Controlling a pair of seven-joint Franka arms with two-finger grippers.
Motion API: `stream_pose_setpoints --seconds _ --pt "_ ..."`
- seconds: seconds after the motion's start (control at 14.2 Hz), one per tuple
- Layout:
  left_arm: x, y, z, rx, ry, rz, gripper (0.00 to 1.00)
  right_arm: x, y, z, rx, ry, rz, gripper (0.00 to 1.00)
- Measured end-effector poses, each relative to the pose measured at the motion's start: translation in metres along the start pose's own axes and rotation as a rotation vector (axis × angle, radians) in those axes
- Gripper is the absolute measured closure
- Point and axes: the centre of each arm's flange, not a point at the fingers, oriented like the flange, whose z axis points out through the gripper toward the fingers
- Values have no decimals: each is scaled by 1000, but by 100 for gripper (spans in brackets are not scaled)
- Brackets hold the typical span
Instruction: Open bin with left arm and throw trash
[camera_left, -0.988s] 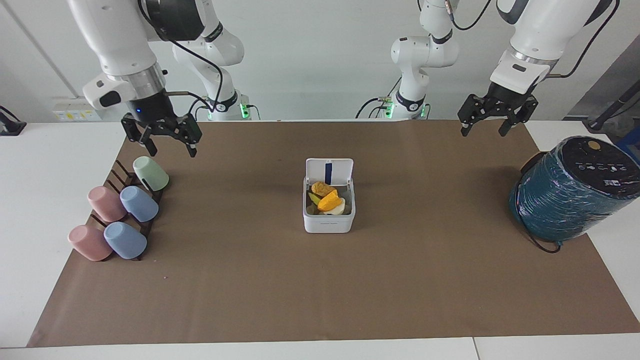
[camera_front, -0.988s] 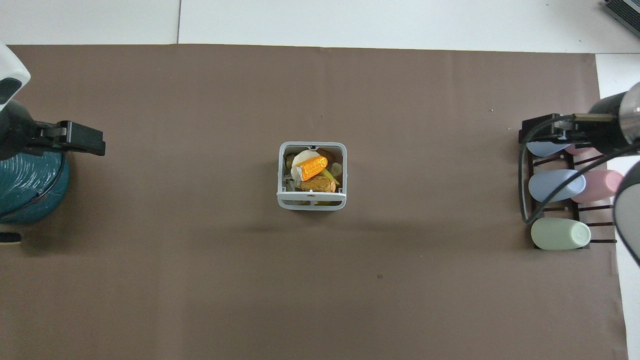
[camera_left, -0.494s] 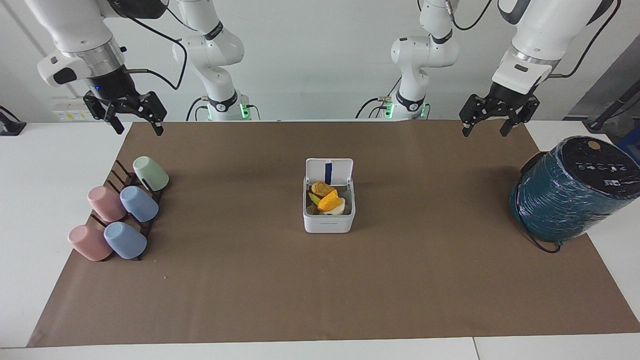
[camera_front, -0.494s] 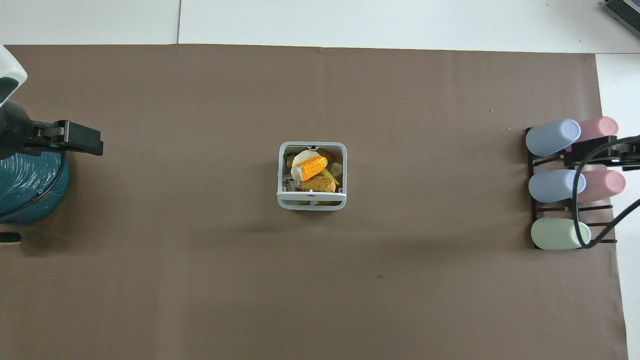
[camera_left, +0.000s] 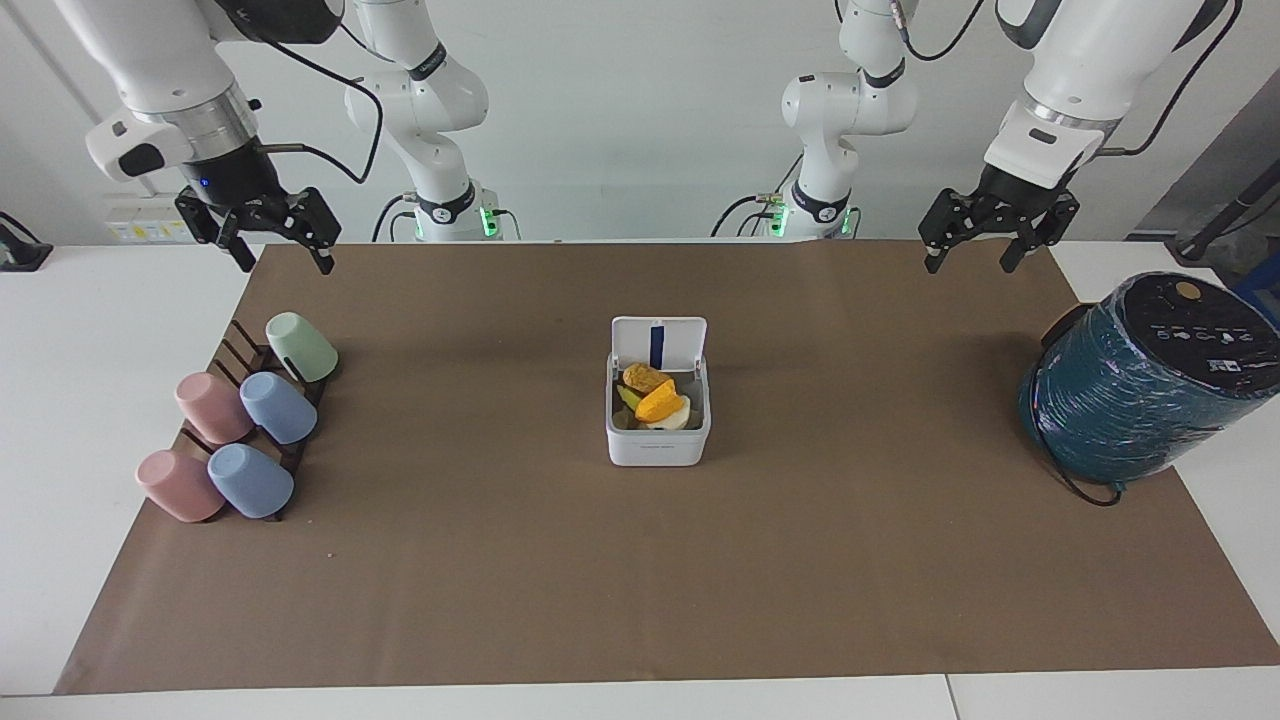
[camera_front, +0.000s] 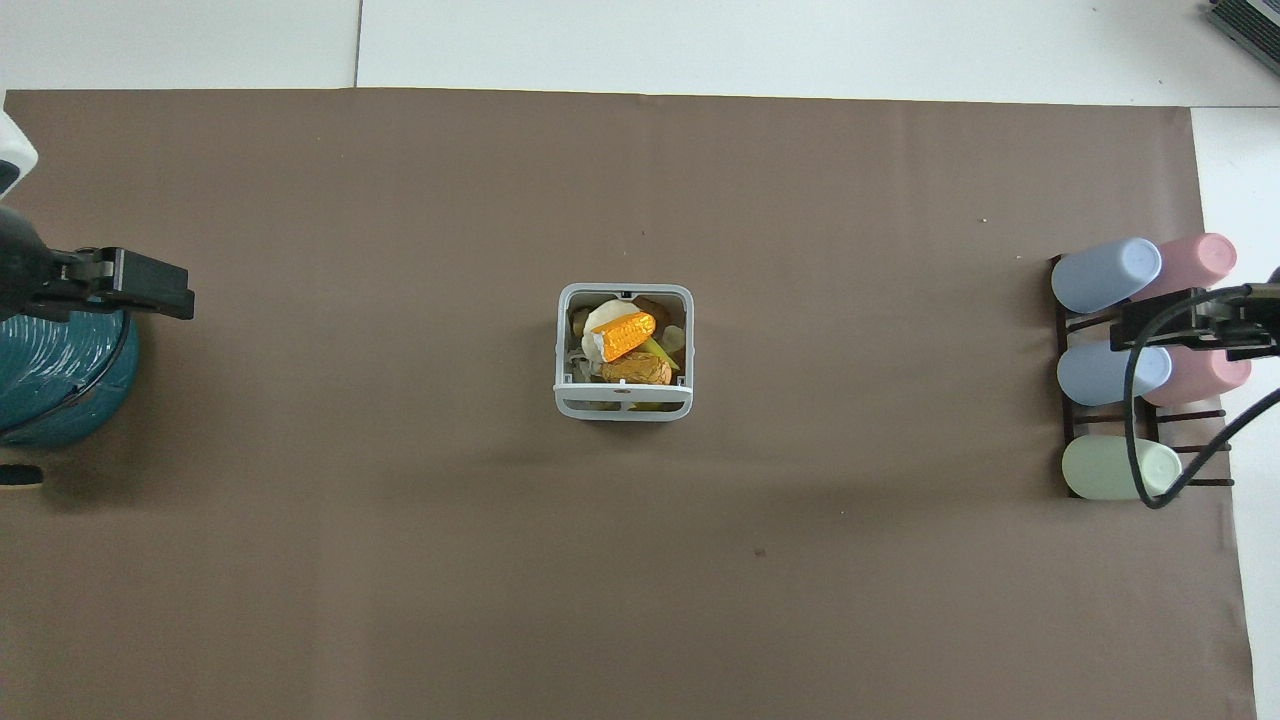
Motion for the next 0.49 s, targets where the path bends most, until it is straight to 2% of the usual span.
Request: stream_pose_setpoints --seconds 0.49 --pt "-2 -2 -2 11 -4 -2 0 -1 2 -7 -23 7 0 0"
